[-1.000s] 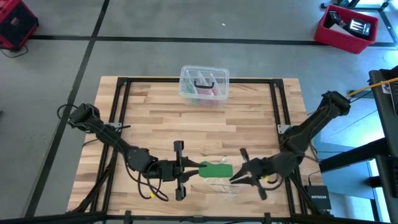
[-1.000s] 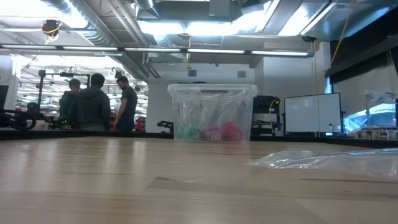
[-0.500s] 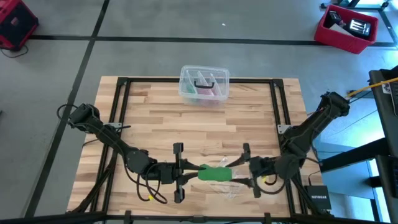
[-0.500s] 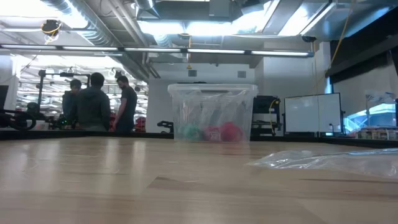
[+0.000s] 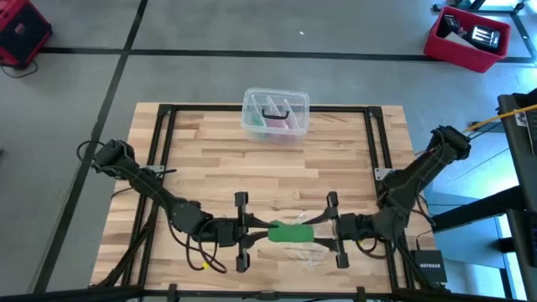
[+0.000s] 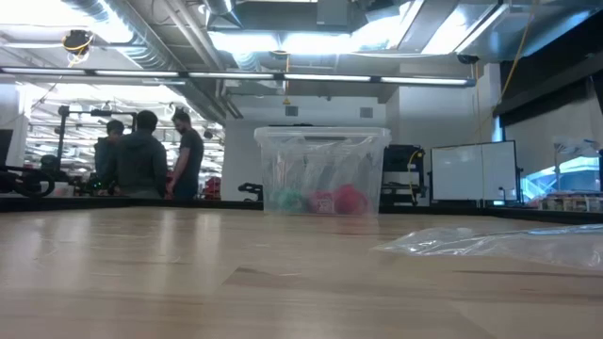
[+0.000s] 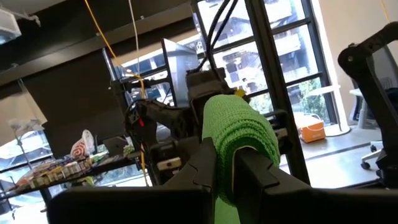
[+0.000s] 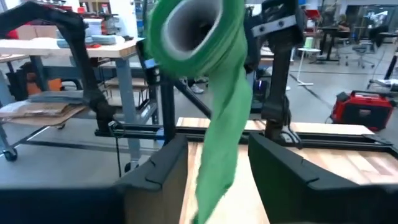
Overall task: Roll bandage
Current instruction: Roll the green bandage
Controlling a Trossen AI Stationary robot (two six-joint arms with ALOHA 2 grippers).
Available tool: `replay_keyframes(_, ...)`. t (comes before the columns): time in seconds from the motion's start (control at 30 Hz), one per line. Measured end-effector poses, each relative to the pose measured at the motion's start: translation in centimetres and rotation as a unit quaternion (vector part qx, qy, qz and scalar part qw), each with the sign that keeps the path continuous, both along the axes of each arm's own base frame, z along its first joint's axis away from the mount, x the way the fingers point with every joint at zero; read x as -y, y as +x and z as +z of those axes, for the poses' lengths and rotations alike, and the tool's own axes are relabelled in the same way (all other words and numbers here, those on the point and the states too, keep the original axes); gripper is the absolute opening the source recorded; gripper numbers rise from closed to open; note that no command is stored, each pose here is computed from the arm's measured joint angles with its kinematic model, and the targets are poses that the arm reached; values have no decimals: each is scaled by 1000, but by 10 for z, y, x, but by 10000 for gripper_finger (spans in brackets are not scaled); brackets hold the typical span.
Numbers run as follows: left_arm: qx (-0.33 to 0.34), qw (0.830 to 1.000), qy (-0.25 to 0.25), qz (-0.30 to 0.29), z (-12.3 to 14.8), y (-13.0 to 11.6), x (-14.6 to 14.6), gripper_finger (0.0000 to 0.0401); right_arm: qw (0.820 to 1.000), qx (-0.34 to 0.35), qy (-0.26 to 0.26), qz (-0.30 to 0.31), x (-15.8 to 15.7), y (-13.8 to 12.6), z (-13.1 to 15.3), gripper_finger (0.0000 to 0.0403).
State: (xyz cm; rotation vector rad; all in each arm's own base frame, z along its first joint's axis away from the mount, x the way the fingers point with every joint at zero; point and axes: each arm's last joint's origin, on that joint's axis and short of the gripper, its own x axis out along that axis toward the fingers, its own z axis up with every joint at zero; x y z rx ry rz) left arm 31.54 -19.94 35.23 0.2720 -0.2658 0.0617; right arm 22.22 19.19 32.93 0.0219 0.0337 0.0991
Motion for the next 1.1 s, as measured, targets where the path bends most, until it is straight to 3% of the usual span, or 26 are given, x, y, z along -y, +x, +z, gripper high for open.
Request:
replay_keyframes(0.6,-11,1000,-4,-2,-2,1,0,21,999,42,8,-17,7,6,9,143)
replay_keyframes(0.7,-12,1000,-7,-3,-3,1,0,21,999,43,7,-17,7,6,10,115)
replay_keyframes(0.87,-12,1000,-10,-4,-3,1,0,21,999,47,-17,-13,6,6,10,15)
replay_keyframes(1.1,-11,1000,-10,-16,-2,-4,8,21,997,43,-47,-39,0,-4,10,5)
